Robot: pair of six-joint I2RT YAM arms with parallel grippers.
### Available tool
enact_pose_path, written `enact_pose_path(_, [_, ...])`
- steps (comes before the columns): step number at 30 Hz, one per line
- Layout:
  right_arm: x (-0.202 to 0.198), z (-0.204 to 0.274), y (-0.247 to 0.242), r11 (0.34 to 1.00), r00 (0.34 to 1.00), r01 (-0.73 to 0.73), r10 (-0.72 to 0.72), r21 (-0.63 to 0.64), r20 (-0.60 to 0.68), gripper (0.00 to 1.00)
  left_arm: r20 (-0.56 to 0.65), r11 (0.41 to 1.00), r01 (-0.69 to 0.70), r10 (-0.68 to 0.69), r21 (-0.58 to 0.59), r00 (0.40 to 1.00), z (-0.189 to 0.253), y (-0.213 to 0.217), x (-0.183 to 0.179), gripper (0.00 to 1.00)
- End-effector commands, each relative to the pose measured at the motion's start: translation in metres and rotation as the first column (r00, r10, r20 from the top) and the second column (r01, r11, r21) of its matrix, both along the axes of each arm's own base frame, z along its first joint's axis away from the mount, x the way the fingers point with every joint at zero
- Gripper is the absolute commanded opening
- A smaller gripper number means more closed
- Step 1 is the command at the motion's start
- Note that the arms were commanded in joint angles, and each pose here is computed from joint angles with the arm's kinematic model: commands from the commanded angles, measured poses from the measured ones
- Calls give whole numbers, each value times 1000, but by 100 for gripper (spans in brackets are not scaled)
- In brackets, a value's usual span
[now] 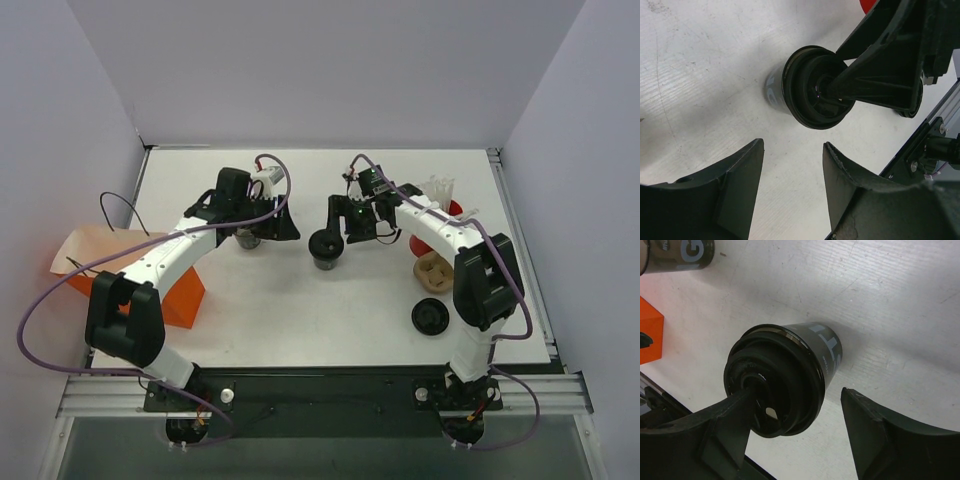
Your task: Pack the takeout coffee
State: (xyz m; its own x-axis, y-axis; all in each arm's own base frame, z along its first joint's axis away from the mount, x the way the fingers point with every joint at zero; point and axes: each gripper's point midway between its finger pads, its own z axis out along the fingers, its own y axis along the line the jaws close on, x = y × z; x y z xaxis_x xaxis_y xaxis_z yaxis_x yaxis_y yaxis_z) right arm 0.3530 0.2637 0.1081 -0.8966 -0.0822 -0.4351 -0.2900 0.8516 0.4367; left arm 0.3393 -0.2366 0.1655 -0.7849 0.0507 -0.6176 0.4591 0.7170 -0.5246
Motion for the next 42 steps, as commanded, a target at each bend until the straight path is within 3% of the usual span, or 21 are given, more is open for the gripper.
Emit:
enact_pose_path(1, [-12, 1, 14, 994, 995, -94, 96, 54, -41, 67, 51, 1000, -19, 19, 8, 999, 7, 2, 10, 60])
enact_pose_path(8, [-28, -7, 27, 988, 989, -128, 134, 86, -62, 51, 17, 1000, -9, 9, 16, 1000, -5, -3, 8, 60])
enact_pose_path(13, [-23, -14, 19, 995, 994, -91, 93, 45, -53, 48, -7, 999, 6, -6, 33, 1000, -15, -9, 4, 60])
enact_pose_path(17, [-14, -12, 15, 996, 997, -61, 64, 61, -51, 48, -10, 998, -5, 5, 59, 1000, -20, -6, 5, 60])
enact_pose_path(22, [-10, -5, 23, 990, 994, -88, 95, 113, -57, 56, -16, 996, -23, 24, 82, 1000, -26, -4, 9, 60])
enact_pose_path(42, [2, -4, 31, 987, 993, -92, 100, 134, -58, 56, -14, 993, -41, 43, 113, 999, -30, 1, 14, 60])
